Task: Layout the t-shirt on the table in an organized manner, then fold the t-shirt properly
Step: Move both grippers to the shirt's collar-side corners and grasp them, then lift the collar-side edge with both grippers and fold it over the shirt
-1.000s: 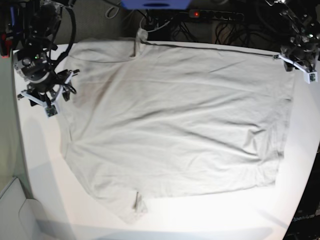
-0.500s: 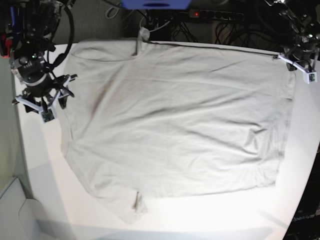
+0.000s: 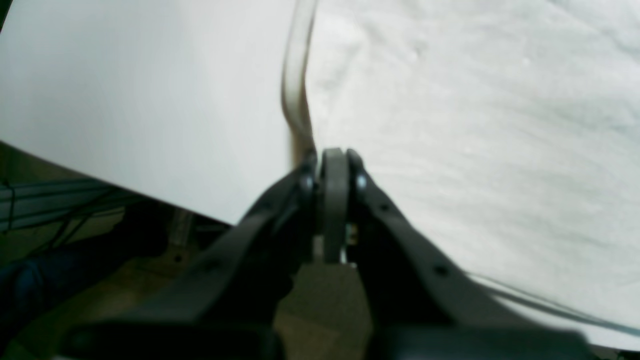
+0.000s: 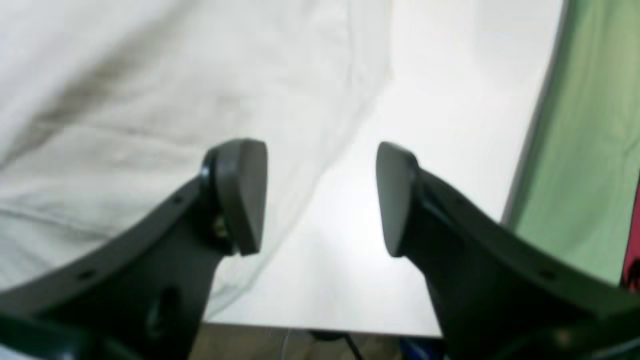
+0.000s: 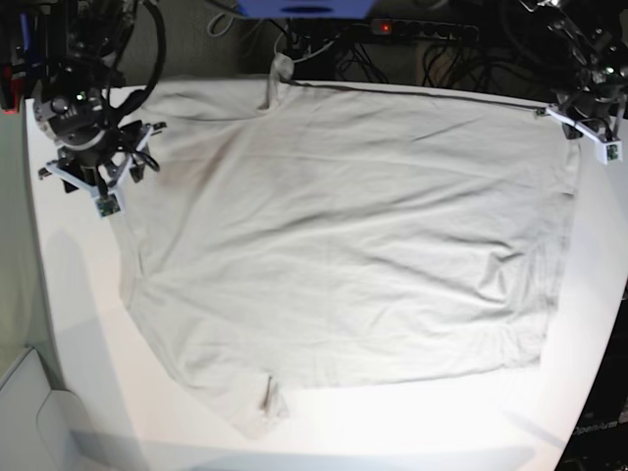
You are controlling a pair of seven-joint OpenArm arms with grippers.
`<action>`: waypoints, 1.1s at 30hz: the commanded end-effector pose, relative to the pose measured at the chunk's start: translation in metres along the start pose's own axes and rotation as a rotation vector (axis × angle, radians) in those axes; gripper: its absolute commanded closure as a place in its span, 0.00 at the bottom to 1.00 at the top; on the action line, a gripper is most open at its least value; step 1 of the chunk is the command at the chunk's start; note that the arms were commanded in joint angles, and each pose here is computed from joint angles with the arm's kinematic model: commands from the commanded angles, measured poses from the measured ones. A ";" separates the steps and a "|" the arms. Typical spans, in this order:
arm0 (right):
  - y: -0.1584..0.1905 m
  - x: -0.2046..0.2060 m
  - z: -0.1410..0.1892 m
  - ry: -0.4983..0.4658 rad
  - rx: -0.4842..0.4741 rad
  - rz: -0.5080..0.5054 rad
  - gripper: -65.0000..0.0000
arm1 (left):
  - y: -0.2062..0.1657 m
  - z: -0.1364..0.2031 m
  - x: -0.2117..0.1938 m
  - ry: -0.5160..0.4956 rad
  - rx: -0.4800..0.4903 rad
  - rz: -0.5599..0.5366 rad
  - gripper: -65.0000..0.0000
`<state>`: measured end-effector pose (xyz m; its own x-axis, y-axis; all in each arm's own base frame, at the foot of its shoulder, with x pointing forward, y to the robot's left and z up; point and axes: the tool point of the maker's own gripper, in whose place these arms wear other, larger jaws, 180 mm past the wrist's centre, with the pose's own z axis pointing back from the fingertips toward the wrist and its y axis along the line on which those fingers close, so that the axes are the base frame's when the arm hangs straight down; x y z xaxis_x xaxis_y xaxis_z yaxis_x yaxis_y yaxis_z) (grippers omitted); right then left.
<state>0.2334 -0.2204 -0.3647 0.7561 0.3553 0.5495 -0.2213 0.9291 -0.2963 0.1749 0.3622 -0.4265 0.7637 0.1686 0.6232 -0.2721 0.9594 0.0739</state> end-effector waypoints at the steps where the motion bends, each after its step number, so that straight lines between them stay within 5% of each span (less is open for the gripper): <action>1: -0.004 0.008 0.005 -0.036 -0.018 -0.006 0.46 | 0.006 0.003 0.012 -0.032 0.014 -0.011 1.00; 21: 0.031 -0.060 0.023 0.112 0.045 -0.057 0.45 | -0.006 -0.001 0.016 -0.032 -0.016 -0.045 1.00; 33: 0.048 -0.066 0.024 0.114 0.081 -0.086 0.45 | 0.000 0.001 0.020 -0.039 -0.003 -0.054 1.00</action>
<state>0.1516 -0.1970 -0.4033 0.8541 0.2735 0.4424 -0.2132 0.9599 -0.1818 0.1837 0.3582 -0.4250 0.7758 0.1260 0.6182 -0.2274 0.9698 0.0877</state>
